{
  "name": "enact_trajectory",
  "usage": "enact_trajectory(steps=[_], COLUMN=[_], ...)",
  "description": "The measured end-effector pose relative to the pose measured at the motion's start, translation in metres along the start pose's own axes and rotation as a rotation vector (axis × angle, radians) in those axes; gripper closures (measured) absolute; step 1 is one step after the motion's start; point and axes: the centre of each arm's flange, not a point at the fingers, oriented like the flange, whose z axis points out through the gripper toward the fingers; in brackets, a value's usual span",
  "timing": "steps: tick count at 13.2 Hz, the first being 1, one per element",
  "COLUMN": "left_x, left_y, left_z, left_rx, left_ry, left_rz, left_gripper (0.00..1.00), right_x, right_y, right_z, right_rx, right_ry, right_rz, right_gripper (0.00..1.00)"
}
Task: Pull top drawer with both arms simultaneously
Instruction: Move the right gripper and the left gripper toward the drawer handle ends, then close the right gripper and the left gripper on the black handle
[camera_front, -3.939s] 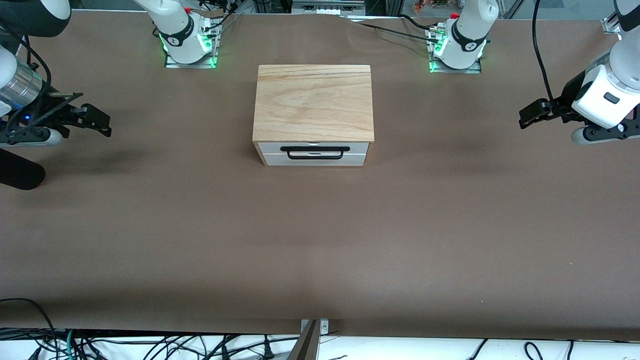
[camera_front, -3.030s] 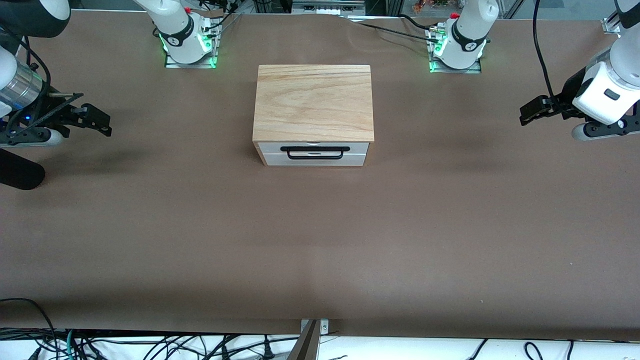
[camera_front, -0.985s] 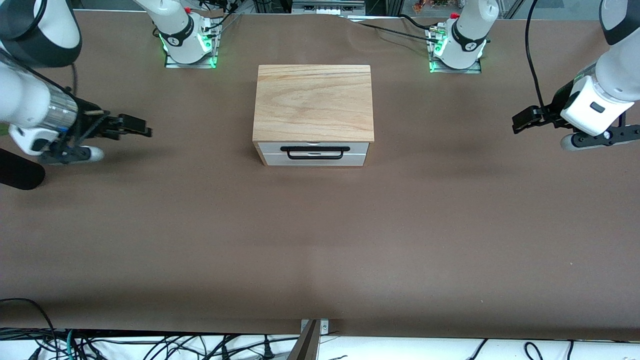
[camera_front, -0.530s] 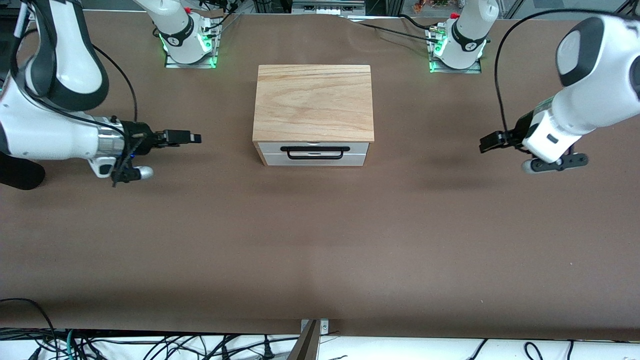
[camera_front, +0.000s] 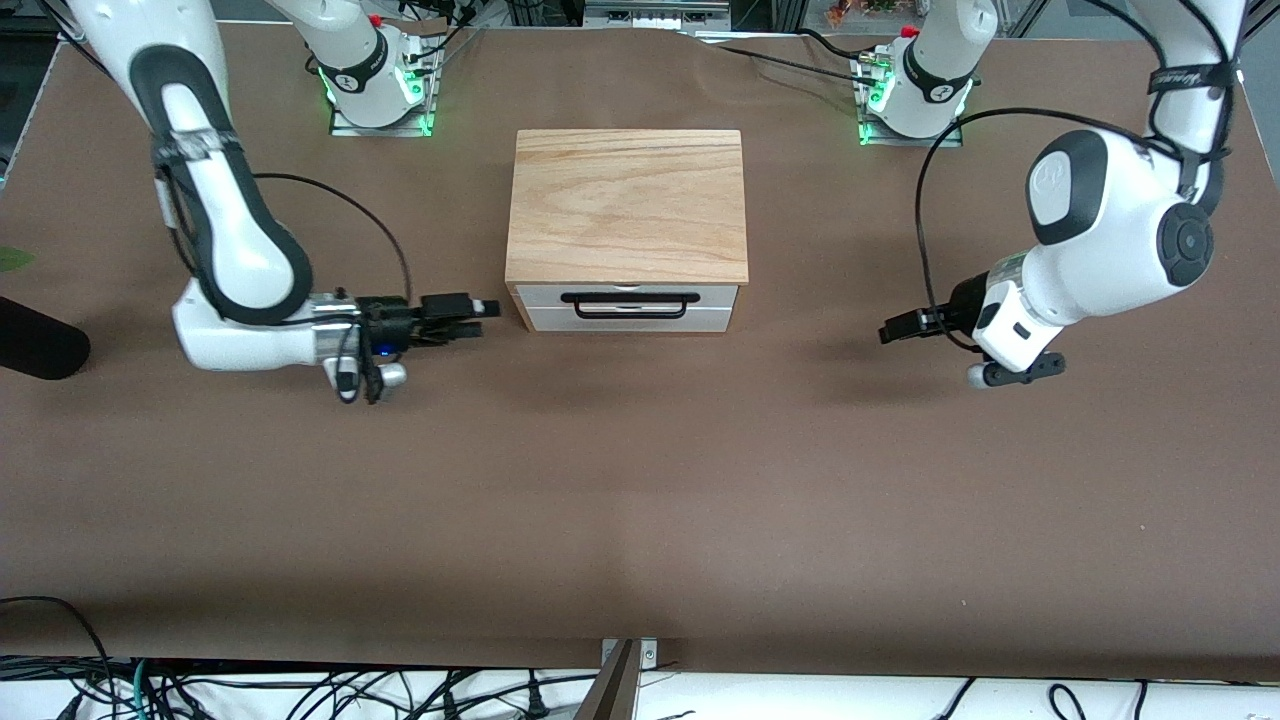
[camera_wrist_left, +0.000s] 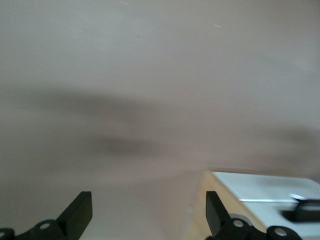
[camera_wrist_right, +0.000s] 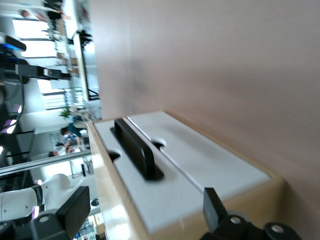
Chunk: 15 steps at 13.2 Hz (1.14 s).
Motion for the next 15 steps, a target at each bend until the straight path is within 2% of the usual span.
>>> enact_trajectory(steps=[2,4,6,7,8,9,10,12,13,14,15], left_x=[0.006,0.009,0.008,0.006,0.005,0.004,0.003,-0.007,-0.014,-0.023,-0.031], left_y=[-0.001,0.003,0.013,0.017,0.021,0.022,0.022,0.024,0.027,0.033,0.039], left_z=[0.021,0.048,0.09,0.112,0.13,0.144,0.156,0.182,0.197,0.212,0.225], left_rx=[-0.12,-0.275,-0.453,-0.513,-0.562,-0.61,-0.664,-0.793,-0.857,-0.913,-0.956], left_ry=[-0.035,-0.062,-0.077,-0.077,-0.071,-0.058,-0.037,0.012,0.036,0.052,0.059], left_rz=[0.016,0.097,0.156,0.179,0.2,0.217,0.229,0.266,0.283,0.296,0.313], left_gripper=[0.0,0.0,0.0,0.0,0.0,0.0,0.0,0.0,0.0,0.0,0.0], right_x=[0.0,-0.001,-0.005,-0.008,-0.011,-0.013,-0.015,-0.019,-0.02,-0.021,-0.023], right_y=[0.0,0.001,0.007,0.012,0.019,0.024,0.028,0.031,0.031,0.031,0.031], right_z=[0.042,0.068,0.085,0.091,0.097,0.099,0.102,0.109,0.111,0.113,0.114], right_rx=[0.072,0.131,0.16,0.163,0.167,0.173,0.186,0.208,0.212,0.213,0.215], right_ry=[0.045,0.072,0.075,0.071,0.069,0.073,0.083,0.097,0.098,0.096,0.092], right_rz=[-0.027,-0.064,-0.116,-0.139,-0.154,-0.153,-0.142,-0.121,-0.117,-0.115,-0.112], right_gripper=[0.0,0.0,0.04,0.11,0.11,0.16,0.33,0.5,0.5,0.57,0.57])
